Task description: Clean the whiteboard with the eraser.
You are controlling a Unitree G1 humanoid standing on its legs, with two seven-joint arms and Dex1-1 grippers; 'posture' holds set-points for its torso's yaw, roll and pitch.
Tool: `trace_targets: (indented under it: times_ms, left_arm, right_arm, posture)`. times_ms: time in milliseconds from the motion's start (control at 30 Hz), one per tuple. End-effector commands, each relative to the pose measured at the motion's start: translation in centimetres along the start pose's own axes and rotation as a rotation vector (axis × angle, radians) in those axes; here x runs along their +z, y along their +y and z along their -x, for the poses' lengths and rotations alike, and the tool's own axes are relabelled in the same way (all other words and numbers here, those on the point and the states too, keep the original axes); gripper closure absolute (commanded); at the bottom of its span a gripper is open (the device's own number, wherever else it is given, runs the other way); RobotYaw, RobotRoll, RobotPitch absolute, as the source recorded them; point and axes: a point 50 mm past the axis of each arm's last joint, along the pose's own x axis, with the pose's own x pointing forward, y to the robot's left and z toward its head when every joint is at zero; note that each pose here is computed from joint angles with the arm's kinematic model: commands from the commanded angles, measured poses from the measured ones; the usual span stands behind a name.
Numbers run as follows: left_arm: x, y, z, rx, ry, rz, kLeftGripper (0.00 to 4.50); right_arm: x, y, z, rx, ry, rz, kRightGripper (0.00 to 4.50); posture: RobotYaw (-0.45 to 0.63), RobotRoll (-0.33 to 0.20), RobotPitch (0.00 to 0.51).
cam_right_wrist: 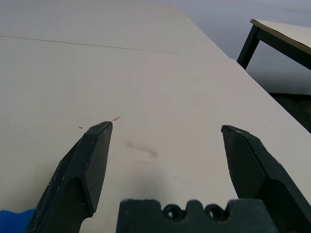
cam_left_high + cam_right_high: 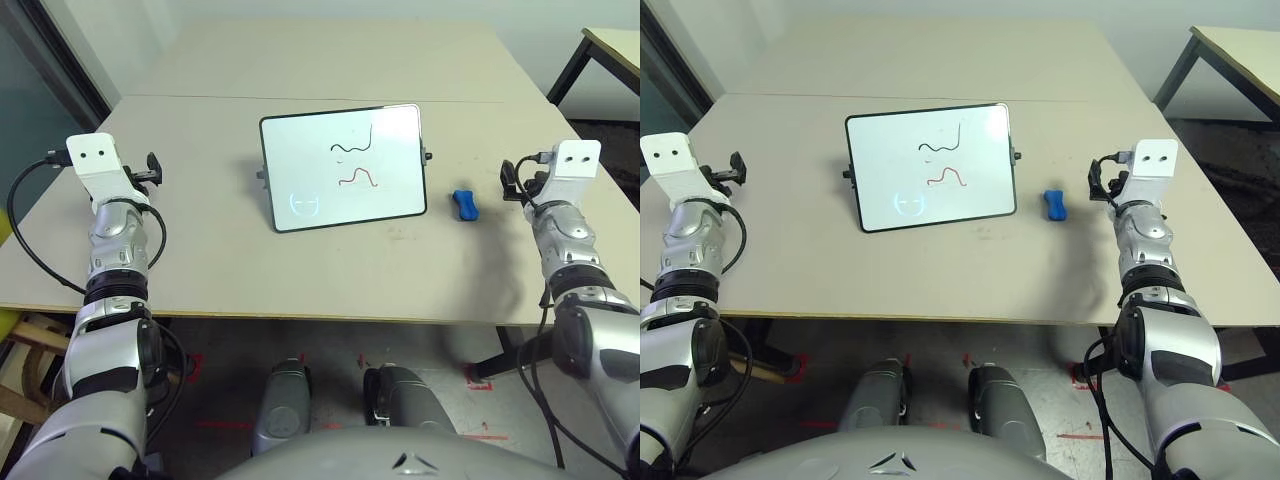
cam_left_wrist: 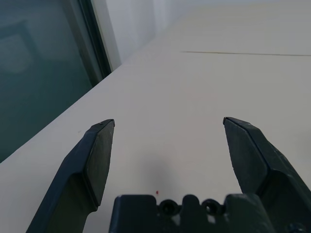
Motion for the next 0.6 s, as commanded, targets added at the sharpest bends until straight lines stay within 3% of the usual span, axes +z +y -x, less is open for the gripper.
trace_targets:
  times_ms: [33, 200, 400, 600]
  left_arm:
    - [0.1, -0.2, -0.1, -0.008, -0.002, -0.029, 0.00]
    - [0.5, -0.7, -0.3, -0.043, -0.012, -0.027, 0.00]
    - [2.1, -1.0, -0.6, -0.231, -0.059, -0.028, 0.00]
    - [4.1, -0.6, -0.7, -0.464, -0.098, -0.004, 0.00]
  right_arm:
    - [0.0, -0.2, 0.1, -0.004, -0.008, 0.008, 0.05]
    - [0.0, -0.1, 0.3, 0.010, -0.021, -0.004, 0.05]
    - [1.2, 0.3, -0.2, 0.063, 0.016, -0.006, 0.05]
    - [3.7, 1.5, -0.9, 0.142, 0.219, 0.021, 0.05]
  posture:
    - [0.32, 0.000, 0.046]
    - [0.30, 0.000, 0.052]
    - [0.29, 0.000, 0.057]
    - [0.28, 0.000, 0.047]
